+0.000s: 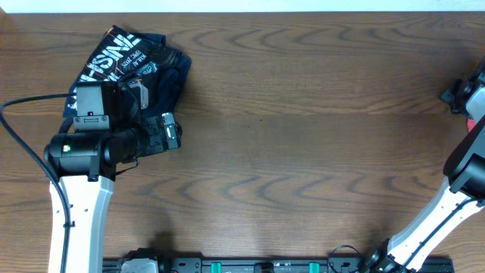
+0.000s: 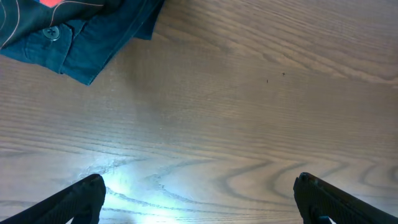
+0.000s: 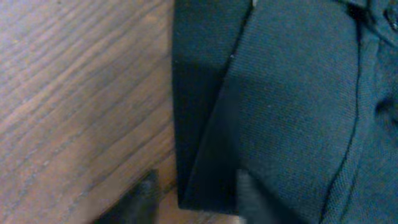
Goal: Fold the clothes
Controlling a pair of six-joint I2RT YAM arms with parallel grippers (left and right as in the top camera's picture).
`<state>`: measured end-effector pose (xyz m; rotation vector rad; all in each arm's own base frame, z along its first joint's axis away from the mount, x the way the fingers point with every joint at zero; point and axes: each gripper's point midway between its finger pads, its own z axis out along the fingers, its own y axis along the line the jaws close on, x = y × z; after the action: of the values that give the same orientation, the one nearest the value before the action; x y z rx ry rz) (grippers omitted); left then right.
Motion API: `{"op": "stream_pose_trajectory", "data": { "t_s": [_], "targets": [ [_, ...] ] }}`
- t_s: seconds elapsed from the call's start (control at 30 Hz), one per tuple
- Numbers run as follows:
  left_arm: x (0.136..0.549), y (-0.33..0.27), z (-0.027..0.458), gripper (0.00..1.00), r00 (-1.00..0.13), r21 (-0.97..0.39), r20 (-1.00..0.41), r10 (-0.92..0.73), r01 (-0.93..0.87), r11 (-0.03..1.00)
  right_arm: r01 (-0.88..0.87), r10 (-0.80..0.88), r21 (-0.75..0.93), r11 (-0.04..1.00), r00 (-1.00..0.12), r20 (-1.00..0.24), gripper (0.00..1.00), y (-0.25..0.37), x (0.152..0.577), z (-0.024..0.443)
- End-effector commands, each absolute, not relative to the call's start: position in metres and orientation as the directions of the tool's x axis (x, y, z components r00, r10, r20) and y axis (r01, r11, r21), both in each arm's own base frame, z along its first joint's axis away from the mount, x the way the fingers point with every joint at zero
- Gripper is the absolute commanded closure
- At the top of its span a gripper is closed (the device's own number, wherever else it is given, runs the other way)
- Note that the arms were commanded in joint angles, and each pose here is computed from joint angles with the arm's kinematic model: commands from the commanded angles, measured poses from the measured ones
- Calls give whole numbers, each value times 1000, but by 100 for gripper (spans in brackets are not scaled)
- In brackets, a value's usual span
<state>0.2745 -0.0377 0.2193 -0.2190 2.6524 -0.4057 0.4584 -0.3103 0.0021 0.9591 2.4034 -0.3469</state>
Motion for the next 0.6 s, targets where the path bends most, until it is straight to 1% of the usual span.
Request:
{"op": "stream_pose_trajectory", "data": {
  "t_s": [0.0,0.03,0.17,0.3,0.4,0.47,0.57],
  "targets": [
    [276,-41,226,2,-882,-334,-414,-224,-81,939,698,571,-79,712,-641,-513,93,-309,448,-17],
    [276,-41,226,2,-882,-334,-414,-224,-81,939,696,566,-79,714,-640,-519,99,-310,450,-12],
    [276,-41,226,2,-882,-334,-415,-223,-81,939,672,517,-83,736,-637,-572,99,-311,464,31],
    [276,-41,226,2,-882,-334,-415,-223,-81,939,653,469,-46,756,-590,-657,99,-302,480,99],
    [276,-41,226,2,-882,-333,-415,-223,-81,939,601,430,19,799,-550,-716,99,-277,491,155],
    [276,-41,226,2,-882,-334,-415,-223,-80,939,534,402,71,843,-536,-742,99,-250,498,186],
    [276,-41,226,2,-882,-333,-415,-223,-81,939,462,370,106,880,-530,-763,99,-210,502,220]
  ]
}}
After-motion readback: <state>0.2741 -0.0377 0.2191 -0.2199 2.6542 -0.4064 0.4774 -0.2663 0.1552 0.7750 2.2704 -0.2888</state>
